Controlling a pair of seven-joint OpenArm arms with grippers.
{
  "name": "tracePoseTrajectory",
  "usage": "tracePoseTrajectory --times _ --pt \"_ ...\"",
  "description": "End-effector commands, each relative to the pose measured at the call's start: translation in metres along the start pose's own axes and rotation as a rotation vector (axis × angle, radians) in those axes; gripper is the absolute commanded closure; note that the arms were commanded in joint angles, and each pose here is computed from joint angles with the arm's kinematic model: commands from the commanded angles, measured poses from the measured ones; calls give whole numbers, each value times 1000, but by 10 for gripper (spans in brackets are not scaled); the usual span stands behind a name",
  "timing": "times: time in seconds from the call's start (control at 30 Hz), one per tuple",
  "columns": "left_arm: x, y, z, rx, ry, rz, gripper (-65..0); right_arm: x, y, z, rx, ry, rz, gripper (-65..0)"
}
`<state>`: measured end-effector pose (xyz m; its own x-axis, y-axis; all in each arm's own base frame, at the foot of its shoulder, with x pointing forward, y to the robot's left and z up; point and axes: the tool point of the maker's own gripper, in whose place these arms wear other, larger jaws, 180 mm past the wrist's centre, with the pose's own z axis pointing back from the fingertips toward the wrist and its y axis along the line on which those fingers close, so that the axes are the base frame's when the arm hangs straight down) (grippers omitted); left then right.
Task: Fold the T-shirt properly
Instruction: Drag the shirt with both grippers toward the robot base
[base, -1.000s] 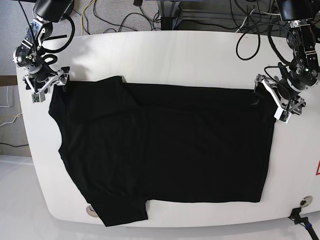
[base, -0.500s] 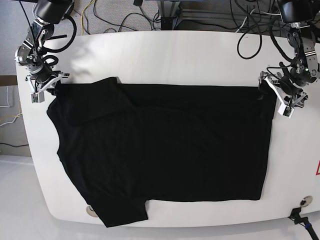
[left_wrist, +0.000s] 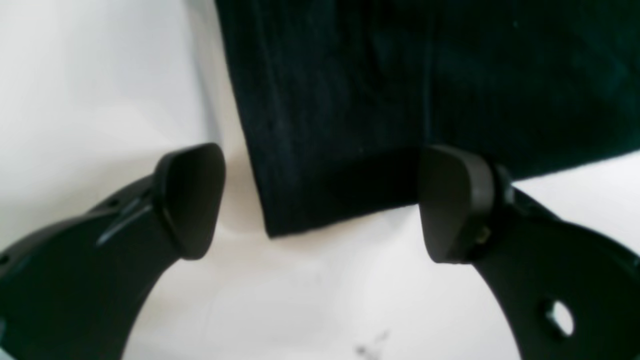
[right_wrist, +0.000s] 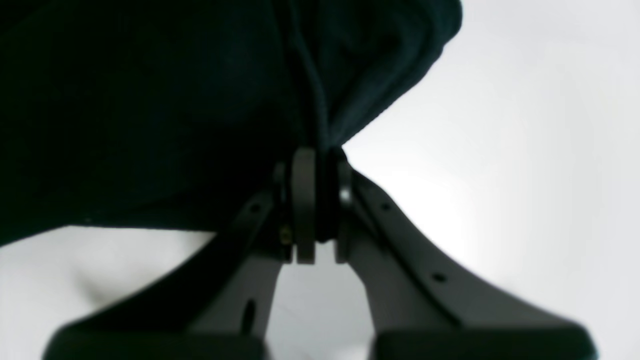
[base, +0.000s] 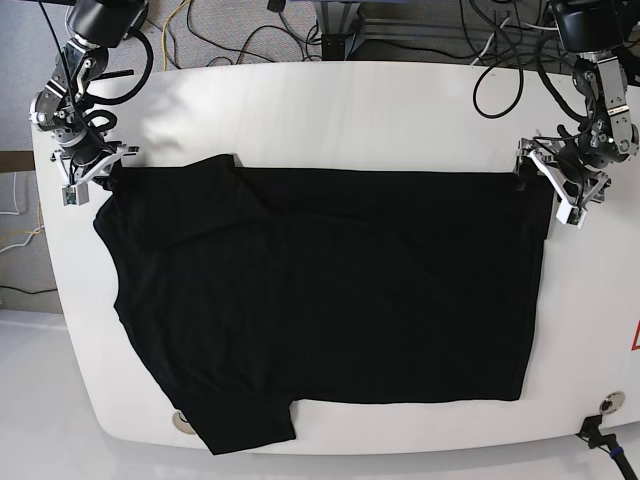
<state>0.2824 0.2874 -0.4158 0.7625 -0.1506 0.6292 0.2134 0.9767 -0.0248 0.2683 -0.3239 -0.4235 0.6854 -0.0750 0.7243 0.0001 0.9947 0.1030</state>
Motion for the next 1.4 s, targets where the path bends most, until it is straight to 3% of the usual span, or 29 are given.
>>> tracePoseTrajectory --times 0.0,0.13,0.17,0.2,0.4,0.77,0.93,1.37 --pt "7 7 1 10 -9 1 -439 -3 0 0 -6 22 11 -15" --pt "0 11 -4 11 10 29 -87 -5 5 -1 3 24 6 -13" --pt "1 11 -4 10 8 26 -20 -5 6 -2 4 24 5 -13" --pt "0 10 -3 10 10 24 0 -7 8 -2 6 26 1 -13" --pt "-15 3 7 6 33 -4 0 -20 16 12 5 40 32 -13" --pt "-86 -56 73 -56 182 -177 0 -70 3 91 -94 239 186 -13" --pt "-91 -47 98 -8 187 -190 0 -86 0 115 -130 279 182 -13" --pt "-92 -45 99 -2 192 -194 0 -92 11 110 -100 298 195 -20"
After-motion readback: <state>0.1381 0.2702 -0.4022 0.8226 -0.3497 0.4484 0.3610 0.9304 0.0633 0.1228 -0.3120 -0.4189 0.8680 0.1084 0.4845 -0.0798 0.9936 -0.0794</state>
